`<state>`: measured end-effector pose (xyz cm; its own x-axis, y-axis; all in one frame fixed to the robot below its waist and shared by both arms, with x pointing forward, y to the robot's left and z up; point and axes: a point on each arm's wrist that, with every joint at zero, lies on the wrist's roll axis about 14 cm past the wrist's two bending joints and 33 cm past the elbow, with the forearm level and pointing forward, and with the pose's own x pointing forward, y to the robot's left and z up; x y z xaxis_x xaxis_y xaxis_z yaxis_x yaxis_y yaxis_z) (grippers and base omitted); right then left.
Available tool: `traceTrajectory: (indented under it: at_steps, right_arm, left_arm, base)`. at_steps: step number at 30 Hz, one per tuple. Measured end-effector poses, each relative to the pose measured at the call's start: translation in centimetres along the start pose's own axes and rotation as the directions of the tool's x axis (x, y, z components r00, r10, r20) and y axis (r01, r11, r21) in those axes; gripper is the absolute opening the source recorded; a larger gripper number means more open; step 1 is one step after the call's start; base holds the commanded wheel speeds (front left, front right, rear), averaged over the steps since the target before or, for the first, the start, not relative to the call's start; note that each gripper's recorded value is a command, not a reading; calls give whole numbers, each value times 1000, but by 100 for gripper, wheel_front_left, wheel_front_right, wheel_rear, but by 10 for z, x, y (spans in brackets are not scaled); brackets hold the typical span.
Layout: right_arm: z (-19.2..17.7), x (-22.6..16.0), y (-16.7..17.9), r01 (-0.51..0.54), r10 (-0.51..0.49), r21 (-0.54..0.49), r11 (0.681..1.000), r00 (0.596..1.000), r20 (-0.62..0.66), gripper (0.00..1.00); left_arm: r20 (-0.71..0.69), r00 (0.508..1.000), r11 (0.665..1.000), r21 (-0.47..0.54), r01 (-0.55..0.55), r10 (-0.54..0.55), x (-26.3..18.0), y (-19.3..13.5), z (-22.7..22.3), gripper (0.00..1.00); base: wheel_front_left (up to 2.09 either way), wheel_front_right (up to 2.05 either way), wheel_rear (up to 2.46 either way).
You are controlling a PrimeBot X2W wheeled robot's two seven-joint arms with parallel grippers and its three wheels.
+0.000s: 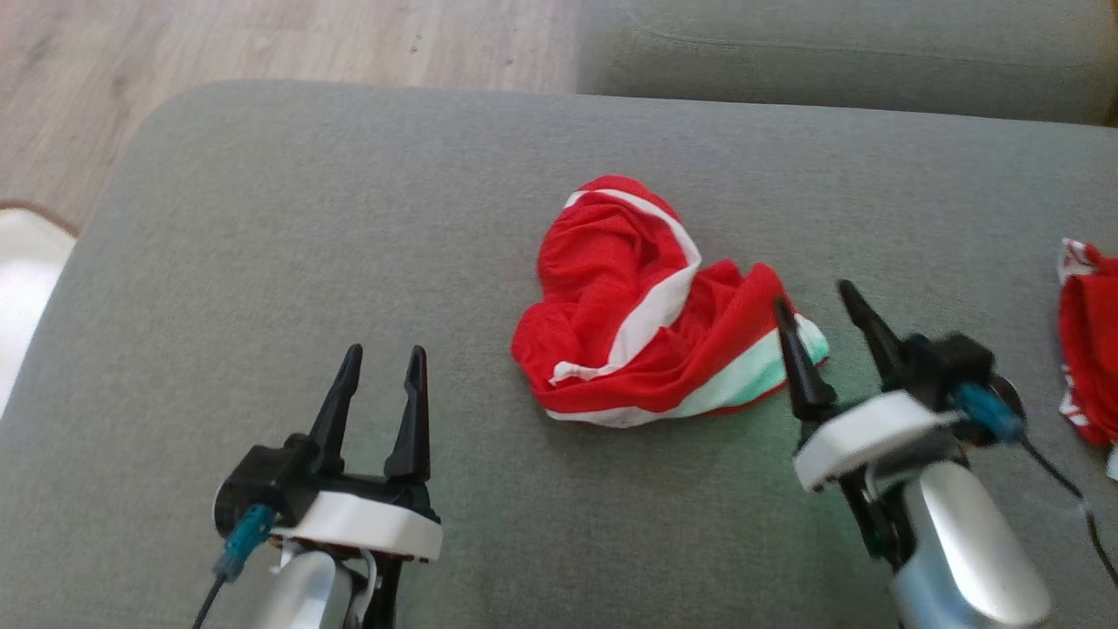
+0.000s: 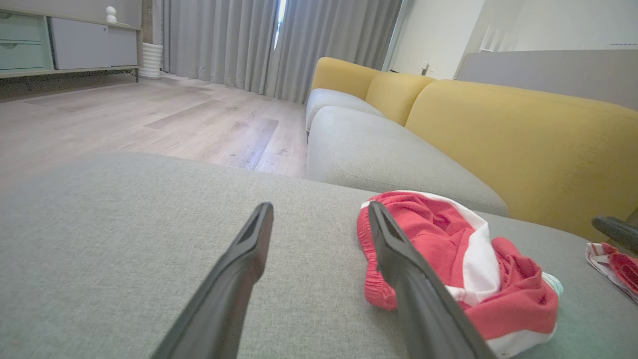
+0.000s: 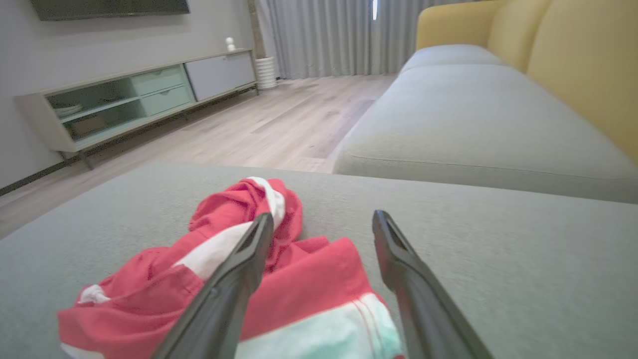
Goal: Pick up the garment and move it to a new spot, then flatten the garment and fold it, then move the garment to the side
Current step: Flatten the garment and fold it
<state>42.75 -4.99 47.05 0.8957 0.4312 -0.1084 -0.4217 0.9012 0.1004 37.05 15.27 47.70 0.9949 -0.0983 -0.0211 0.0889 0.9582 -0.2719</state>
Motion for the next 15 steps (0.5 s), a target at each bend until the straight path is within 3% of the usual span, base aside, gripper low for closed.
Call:
traceTrajectory:
  at_steps: [7,12,15]
  right_arm:
    - [-17,33,29,-93,102,61,994,981,-166,100]
    - [-42,55,50,-124,181,180,976,922,-342,100]
    - [-48,65,58,-142,208,192,971,899,-387,100]
  left_arm:
    - [-24,999,999,0,-33,33,-8,10,-7,100]
    - [-26,998,998,12,-60,60,-10,19,-6,100]
    - [-27,997,997,-5,-76,75,-13,23,-6,100]
  base:
    - [0,0,0]
    - [0,0,0]
    - [0,0,0]
